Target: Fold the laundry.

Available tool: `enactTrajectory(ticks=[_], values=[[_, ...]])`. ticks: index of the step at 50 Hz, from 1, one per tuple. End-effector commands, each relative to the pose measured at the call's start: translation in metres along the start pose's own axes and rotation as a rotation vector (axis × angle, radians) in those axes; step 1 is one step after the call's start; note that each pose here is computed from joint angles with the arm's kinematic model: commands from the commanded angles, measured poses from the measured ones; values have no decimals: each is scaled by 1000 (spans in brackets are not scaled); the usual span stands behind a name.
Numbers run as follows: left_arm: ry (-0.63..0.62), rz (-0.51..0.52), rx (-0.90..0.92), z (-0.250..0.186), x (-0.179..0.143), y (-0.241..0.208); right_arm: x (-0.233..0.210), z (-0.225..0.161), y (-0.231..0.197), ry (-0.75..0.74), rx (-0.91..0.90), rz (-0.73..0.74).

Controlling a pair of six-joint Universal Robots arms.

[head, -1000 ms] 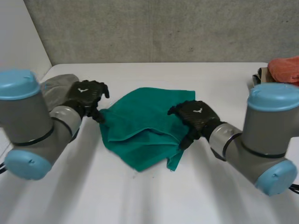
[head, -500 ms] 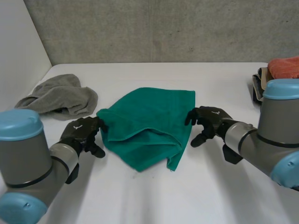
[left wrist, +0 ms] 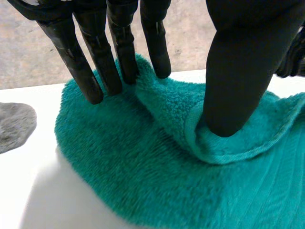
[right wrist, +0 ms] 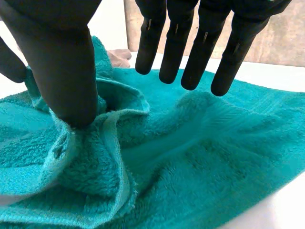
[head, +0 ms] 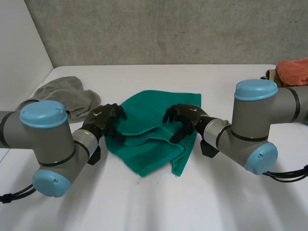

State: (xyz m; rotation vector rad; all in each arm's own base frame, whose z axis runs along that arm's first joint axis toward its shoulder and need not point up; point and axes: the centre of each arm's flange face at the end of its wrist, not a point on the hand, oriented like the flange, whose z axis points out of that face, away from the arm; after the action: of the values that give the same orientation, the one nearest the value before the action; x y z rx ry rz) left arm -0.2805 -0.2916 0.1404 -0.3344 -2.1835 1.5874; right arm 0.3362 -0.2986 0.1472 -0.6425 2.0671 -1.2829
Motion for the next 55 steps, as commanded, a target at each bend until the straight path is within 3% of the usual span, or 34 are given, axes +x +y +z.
enactTrajectory(ticks=[1,18,29,39,44,55], values=[[13,3,11,9,3,-1,5,11,5,-4,-1,6],[-5,4,-169,12,5,28,10,14,17,19,-79,-19],[-114,28,-30,33,-5,6,8,25,19,63,-57,-68],[-92,122,188,57,-7,-69,8,27,-14,106,23,-112],[-31,124,156,40,6,-76,0,7,-27,113,26,-108],[-27,136,63,-8,9,-63,-3,-31,12,145,-135,-46]])
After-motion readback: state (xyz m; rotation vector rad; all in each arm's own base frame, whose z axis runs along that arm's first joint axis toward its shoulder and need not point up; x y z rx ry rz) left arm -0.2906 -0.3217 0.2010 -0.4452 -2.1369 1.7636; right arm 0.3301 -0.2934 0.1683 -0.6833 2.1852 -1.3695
